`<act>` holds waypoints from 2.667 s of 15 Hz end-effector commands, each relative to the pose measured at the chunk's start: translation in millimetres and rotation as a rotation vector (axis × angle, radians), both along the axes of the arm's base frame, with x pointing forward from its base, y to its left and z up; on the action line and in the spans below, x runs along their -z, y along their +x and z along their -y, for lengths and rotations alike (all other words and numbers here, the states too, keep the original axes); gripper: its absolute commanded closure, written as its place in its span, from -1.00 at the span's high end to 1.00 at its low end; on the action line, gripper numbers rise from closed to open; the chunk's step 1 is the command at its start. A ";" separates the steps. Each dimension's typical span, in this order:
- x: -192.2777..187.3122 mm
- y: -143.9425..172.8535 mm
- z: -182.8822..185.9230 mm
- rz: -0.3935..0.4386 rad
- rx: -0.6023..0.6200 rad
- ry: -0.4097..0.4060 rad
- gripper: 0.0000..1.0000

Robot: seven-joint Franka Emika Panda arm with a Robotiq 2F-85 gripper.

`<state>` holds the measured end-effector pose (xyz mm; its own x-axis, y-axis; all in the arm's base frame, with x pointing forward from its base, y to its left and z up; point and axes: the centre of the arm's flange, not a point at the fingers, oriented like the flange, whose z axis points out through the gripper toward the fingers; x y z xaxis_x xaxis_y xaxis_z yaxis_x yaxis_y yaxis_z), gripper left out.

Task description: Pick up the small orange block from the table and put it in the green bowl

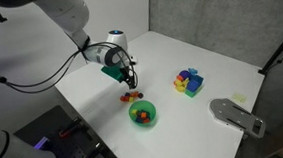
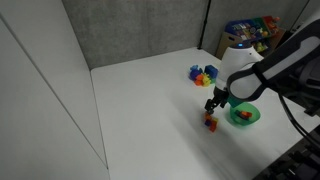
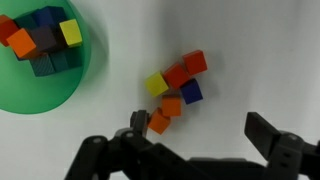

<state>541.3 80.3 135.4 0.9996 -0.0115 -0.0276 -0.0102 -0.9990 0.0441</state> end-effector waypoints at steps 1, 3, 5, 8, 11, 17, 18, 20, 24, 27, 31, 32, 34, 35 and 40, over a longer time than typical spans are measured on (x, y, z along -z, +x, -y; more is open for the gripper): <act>11.2 2.3 3.8 0.012 0.072 -0.019 1.00; 16.6 4.5 7.1 0.017 0.111 -0.010 1.00; 21.6 8.3 9.3 0.034 0.143 0.003 1.00; 31.1 14.9 13.4 0.050 0.199 0.009 1.00; 43.9 21.1 19.8 0.055 0.241 -0.002 1.00; 70.1 36.8 23.7 0.059 0.267 0.015 1.00; 73.1 39.4 23.2 0.060 0.272 0.018 1.00; 79.7 43.8 22.9 0.062 0.287 0.024 1.00; 92.3 47.6 23.3 0.049 0.316 0.035 1.00; 98.1 47.7 21.1 0.040 0.333 0.040 1.00; 106.8 50.4 19.9 0.039 0.344 0.052 1.00; 109.7 51.3 18.7 0.042 0.339 0.056 1.00; 113.2 53.3 16.1 0.044 0.332 0.061 1.00; 114.6 54.5 15.0 0.046 0.331 0.061 1.00; 114.2 60.3 16.1 0.067 0.325 0.052 1.00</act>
<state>591.1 66.8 21.4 0.9488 -0.3159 0.0055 -0.3159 -0.9488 -0.0038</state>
